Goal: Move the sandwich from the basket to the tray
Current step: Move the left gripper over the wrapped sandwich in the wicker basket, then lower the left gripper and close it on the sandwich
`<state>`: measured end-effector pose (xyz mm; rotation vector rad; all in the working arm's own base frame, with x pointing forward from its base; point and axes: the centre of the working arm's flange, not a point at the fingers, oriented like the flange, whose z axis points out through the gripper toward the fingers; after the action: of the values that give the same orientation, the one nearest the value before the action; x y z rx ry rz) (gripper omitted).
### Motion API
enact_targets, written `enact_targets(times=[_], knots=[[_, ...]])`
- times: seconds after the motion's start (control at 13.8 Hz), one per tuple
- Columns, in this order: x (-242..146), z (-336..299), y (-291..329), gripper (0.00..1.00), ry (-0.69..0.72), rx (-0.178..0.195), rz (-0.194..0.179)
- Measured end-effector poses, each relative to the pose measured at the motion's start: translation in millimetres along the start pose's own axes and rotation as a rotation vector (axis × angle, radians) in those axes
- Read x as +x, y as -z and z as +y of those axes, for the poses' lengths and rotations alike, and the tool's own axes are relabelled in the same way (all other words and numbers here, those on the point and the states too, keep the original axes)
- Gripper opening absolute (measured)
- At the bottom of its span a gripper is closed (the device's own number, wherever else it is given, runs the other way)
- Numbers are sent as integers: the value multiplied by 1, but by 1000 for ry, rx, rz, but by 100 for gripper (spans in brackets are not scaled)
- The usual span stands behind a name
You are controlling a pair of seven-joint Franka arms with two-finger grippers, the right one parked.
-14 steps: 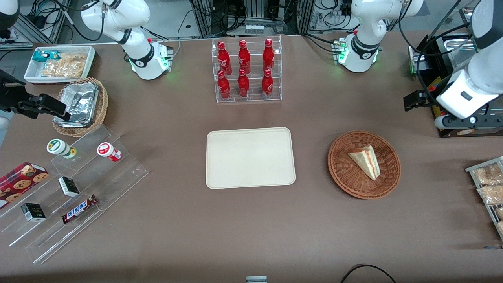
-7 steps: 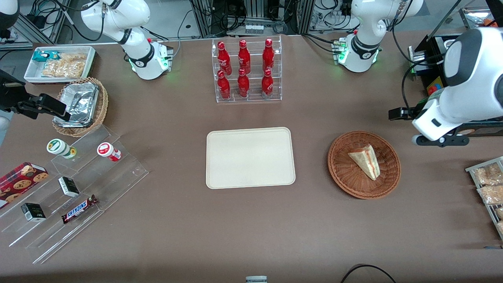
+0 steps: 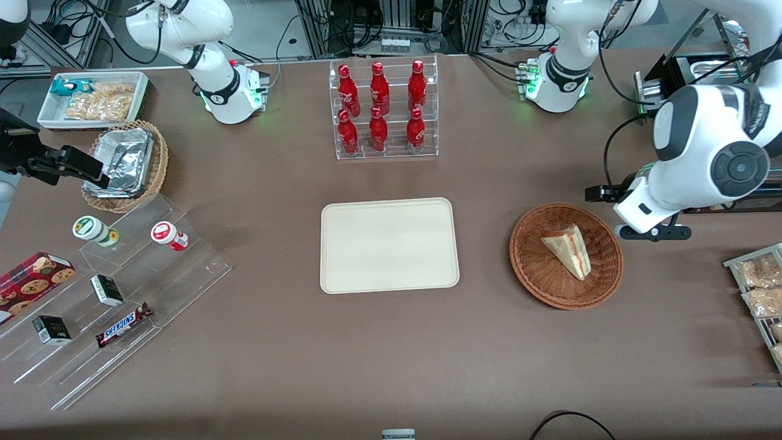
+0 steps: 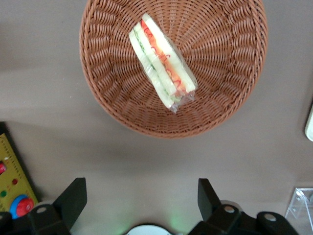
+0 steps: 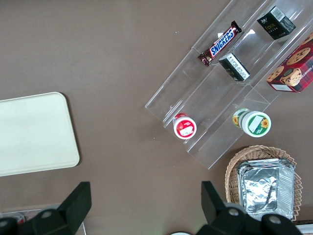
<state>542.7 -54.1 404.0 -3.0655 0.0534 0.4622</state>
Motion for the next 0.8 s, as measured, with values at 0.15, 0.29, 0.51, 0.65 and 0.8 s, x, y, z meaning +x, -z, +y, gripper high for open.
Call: enact_targets(times=[0.15, 0.29, 0.51, 0.65, 0.8], knots=[[4, 1, -25, 100, 13, -3, 33], [6, 2, -41, 100, 52, -8, 67], [9, 7, -55, 100, 168, -22, 131], [11, 23, -65, 100, 283, -40, 185], [12, 36, -75, 100, 414, -67, 227]])
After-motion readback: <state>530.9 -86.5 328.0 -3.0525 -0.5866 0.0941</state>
